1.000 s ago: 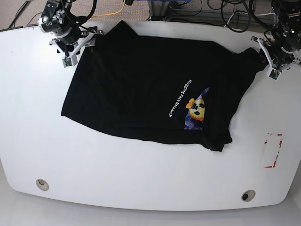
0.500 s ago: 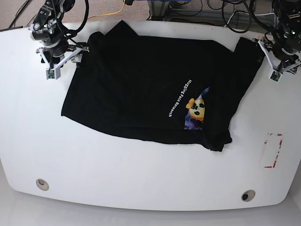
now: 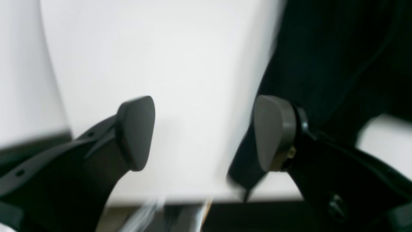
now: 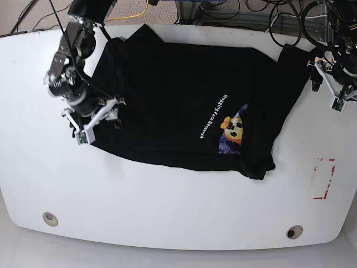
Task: Layout the t-shirt on the table in an organized manner, then fold the t-shirt properly
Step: 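Reach the right gripper to the shirt's hem and grasp it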
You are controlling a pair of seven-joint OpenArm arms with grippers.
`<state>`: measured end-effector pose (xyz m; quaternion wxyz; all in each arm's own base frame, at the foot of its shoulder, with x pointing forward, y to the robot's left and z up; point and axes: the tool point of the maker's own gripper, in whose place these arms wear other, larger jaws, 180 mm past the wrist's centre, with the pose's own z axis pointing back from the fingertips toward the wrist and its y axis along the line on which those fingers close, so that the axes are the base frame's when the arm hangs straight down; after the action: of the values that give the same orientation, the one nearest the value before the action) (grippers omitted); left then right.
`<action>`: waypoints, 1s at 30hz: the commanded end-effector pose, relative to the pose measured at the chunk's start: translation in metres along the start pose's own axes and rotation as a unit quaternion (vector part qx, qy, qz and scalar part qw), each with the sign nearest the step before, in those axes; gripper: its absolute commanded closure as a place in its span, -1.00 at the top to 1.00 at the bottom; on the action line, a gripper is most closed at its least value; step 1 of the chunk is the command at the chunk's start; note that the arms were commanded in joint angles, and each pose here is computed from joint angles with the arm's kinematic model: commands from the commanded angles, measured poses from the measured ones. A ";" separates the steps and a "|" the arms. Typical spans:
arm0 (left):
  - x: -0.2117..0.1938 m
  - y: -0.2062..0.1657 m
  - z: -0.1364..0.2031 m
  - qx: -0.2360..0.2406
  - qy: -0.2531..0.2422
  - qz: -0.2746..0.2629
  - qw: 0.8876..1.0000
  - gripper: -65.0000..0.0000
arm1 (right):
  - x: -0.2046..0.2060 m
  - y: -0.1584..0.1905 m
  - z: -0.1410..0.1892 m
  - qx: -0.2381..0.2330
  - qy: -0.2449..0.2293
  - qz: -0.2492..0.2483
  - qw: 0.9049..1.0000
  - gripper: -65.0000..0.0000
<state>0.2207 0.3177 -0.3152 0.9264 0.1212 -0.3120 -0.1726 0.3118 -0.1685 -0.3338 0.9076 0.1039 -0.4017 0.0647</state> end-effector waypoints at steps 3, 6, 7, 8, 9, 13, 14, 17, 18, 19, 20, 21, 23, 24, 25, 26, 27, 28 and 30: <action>0.015 0.014 0.005 0.023 -0.017 -0.007 1.000 0.35 | 0.034 0.018 -0.033 0.044 -0.014 0.003 0.999 0.36; 0.019 0.016 0.005 0.025 -0.022 -0.006 0.999 0.35 | 0.051 0.029 -0.050 0.069 -0.013 0.016 0.997 0.36; 0.019 0.016 0.005 0.025 -0.022 -0.006 0.999 0.35 | 0.057 0.035 -0.057 0.080 -0.012 0.023 0.996 0.36; 0.019 0.016 0.005 0.025 -0.022 -0.006 0.999 0.35 | 0.061 0.038 -0.061 0.088 -0.014 0.028 0.996 0.35; 0.019 0.016 0.005 0.025 -0.022 -0.006 0.999 0.35 | 0.066 0.044 -0.068 0.099 -0.014 0.033 0.994 0.35; 0.024 0.018 0.005 0.028 -0.029 -0.006 0.999 0.35 | 0.084 0.059 -0.087 0.125 -0.027 0.042 0.991 0.35; 0.024 0.018 0.005 0.028 -0.029 -0.006 0.999 0.35 | 0.088 0.064 -0.094 0.135 -0.028 0.044 0.989 0.35; 0.024 0.018 0.005 0.028 -0.029 -0.006 0.999 0.35 | 0.090 0.073 -0.109 0.151 -0.022 0.045 0.987 0.35; 0.024 0.018 0.005 0.029 -0.029 -0.005 0.999 0.35 | 0.092 0.075 -0.112 0.153 -0.023 0.046 0.987 0.35; 0.024 0.018 0.005 0.029 -0.029 -0.005 0.999 0.35 | 0.093 0.075 -0.118 0.156 -0.021 0.047 0.986 0.35; 0.024 0.018 0.005 0.029 -0.029 -0.005 0.999 0.35 | 0.091 0.074 -0.121 0.156 -0.018 0.048 0.986 0.36; 0.024 0.018 0.005 0.028 -0.030 -0.005 0.999 0.35 | 0.090 0.075 -0.126 0.160 -0.015 0.050 0.986 0.36; 0.022 0.017 0.005 0.027 -0.028 -0.006 0.999 0.35 | 0.085 0.078 -0.134 0.166 -0.010 0.050 0.985 0.36; 0.022 0.017 0.005 0.027 -0.027 -0.006 0.999 0.35 | 0.082 0.078 -0.138 0.167 -0.006 0.049 0.985 0.36; 0.022 0.016 0.005 0.027 -0.027 -0.005 0.999 0.35 | 0.081 0.080 -0.142 0.170 -0.007 0.048 0.984 0.37; 0.022 0.016 0.005 0.026 -0.027 -0.004 0.999 0.35 | 0.079 0.082 -0.146 0.173 -0.006 0.044 0.984 0.37; 0.022 0.016 0.005 0.026 -0.027 -0.004 0.999 0.35 | 0.075 0.082 -0.151 0.175 -0.006 0.040 0.984 0.37; 0.022 0.016 0.005 0.026 -0.027 -0.004 0.999 0.35 | 0.073 0.082 -0.154 0.176 -0.007 0.038 0.984 0.37; 0.022 0.015 0.005 0.025 -0.028 -0.004 0.999 0.35 | 0.065 0.079 -0.161 0.175 -0.004 0.032 0.984 0.37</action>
<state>0.2319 0.3215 -0.3063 0.9217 0.1339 -0.3237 -0.1667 0.4402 -0.0524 -0.3876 0.8818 0.2409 -0.3688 0.1685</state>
